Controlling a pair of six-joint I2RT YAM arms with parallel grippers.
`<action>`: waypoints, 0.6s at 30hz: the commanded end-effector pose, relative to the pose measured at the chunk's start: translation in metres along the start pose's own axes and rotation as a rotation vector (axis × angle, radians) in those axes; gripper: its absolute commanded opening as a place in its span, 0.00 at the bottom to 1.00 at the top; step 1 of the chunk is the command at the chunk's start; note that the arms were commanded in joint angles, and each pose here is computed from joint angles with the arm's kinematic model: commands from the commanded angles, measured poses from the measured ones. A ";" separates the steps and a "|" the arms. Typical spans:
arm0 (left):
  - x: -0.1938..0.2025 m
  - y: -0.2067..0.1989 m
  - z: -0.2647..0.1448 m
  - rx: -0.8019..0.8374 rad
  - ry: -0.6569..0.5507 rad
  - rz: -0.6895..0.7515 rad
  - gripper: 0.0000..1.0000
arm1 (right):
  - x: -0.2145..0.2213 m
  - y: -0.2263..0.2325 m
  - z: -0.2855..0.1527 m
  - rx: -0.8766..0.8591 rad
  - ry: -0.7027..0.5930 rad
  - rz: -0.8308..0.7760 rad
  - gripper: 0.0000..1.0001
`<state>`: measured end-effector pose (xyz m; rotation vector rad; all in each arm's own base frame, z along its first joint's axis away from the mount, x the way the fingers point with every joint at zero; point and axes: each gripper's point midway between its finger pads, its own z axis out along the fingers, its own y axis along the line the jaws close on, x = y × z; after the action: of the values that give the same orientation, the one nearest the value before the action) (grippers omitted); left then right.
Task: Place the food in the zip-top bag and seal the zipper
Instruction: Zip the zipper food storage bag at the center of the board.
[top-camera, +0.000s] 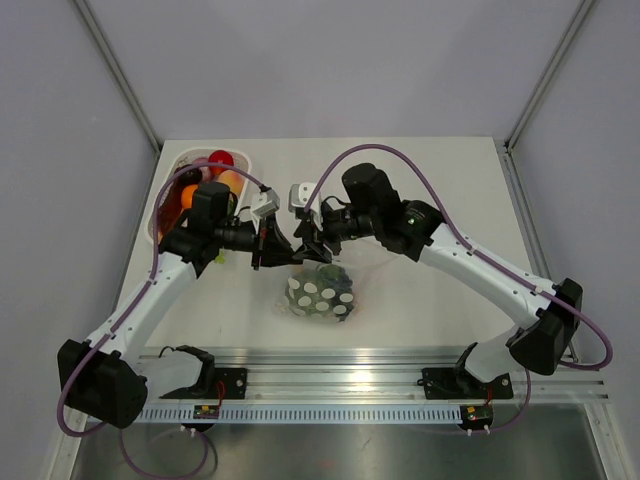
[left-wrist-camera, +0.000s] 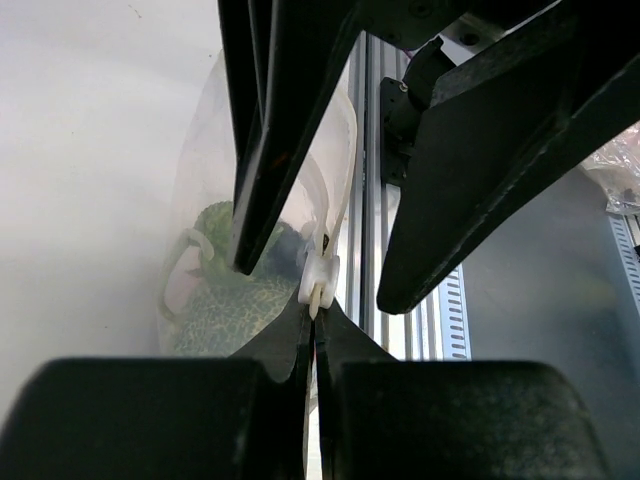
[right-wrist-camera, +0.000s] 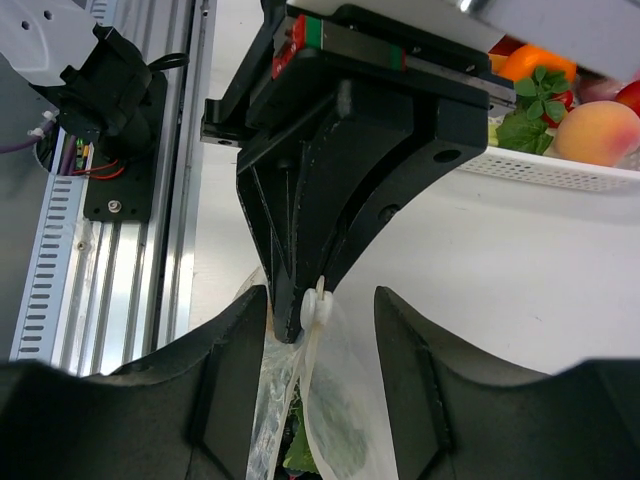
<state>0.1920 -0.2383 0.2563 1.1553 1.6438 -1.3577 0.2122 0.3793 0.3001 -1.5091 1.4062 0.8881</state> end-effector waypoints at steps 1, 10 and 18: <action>-0.017 -0.014 -0.003 0.035 -0.037 0.102 0.00 | -0.020 -0.002 -0.006 -0.008 -0.043 -0.010 0.54; -0.017 -0.014 -0.003 0.033 -0.040 0.103 0.00 | -0.013 0.001 -0.003 -0.014 -0.036 0.007 0.10; -0.014 -0.008 -0.003 0.003 -0.032 0.085 0.00 | -0.009 0.003 -0.009 0.012 -0.047 0.001 0.00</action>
<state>0.1899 -0.2373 0.2592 1.1574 1.6340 -1.3476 0.2111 0.3787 0.2962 -1.4971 1.4281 0.9045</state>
